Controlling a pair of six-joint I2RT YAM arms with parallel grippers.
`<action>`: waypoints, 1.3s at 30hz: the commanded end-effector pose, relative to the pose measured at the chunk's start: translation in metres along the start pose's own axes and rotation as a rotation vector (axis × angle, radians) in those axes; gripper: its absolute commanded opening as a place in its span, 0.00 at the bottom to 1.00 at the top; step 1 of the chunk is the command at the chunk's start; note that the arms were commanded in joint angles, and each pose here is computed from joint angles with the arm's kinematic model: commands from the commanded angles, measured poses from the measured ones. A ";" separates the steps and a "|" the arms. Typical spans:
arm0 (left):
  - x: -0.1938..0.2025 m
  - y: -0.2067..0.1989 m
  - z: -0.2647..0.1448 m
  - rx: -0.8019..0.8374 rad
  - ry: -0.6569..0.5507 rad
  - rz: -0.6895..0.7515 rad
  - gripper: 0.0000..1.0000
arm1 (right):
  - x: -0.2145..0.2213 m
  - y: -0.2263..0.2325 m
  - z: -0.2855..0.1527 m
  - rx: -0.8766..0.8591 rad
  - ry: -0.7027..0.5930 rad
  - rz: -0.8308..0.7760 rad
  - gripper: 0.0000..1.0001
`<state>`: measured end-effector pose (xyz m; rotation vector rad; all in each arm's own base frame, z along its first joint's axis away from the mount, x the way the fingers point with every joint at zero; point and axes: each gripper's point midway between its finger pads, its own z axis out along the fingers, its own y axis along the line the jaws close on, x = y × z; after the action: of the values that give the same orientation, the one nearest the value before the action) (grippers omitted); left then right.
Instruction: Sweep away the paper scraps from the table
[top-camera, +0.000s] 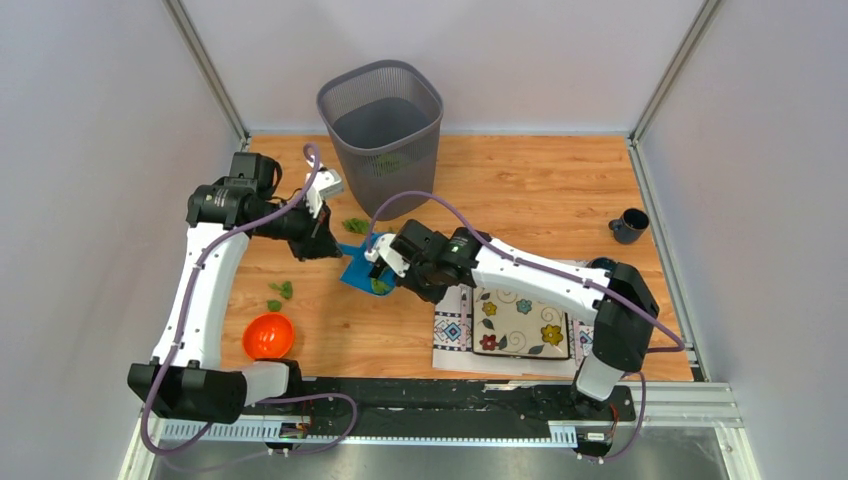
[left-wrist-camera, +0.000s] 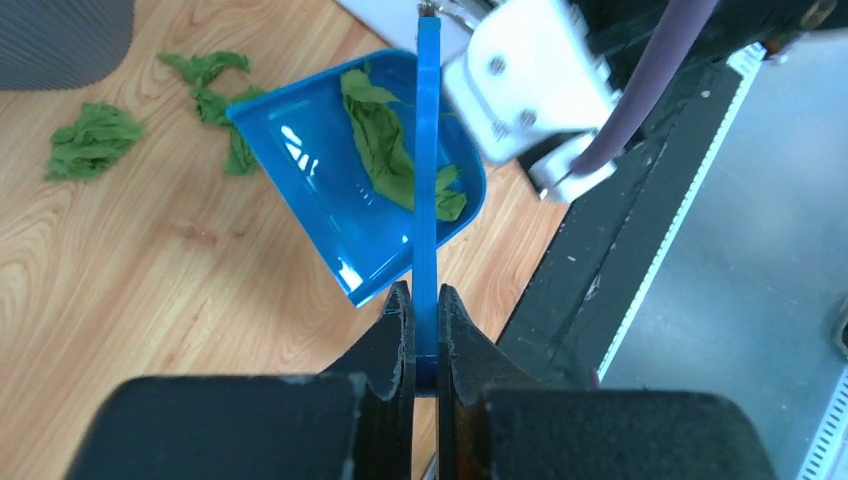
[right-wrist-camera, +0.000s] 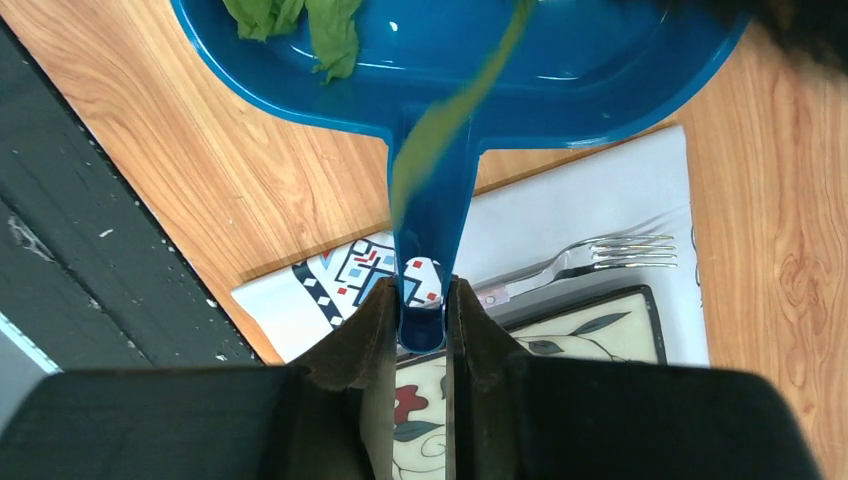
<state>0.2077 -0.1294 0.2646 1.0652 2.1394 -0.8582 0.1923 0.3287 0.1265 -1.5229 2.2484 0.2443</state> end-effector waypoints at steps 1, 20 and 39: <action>0.024 -0.002 -0.014 -0.083 0.105 0.017 0.00 | -0.024 -0.007 -0.027 -0.034 -0.158 0.081 0.00; -0.029 -0.005 -0.022 -0.103 -0.035 0.104 0.00 | -0.032 -0.011 -0.031 -0.023 -0.247 0.096 0.00; -0.076 -0.011 -0.026 -0.172 -0.145 0.121 0.00 | -0.025 -0.022 -0.011 -0.024 -0.234 0.165 0.00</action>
<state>0.2192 -0.1447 0.3001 1.0823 2.0801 -0.7097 0.2078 0.3329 0.1416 -1.3213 2.2059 0.4331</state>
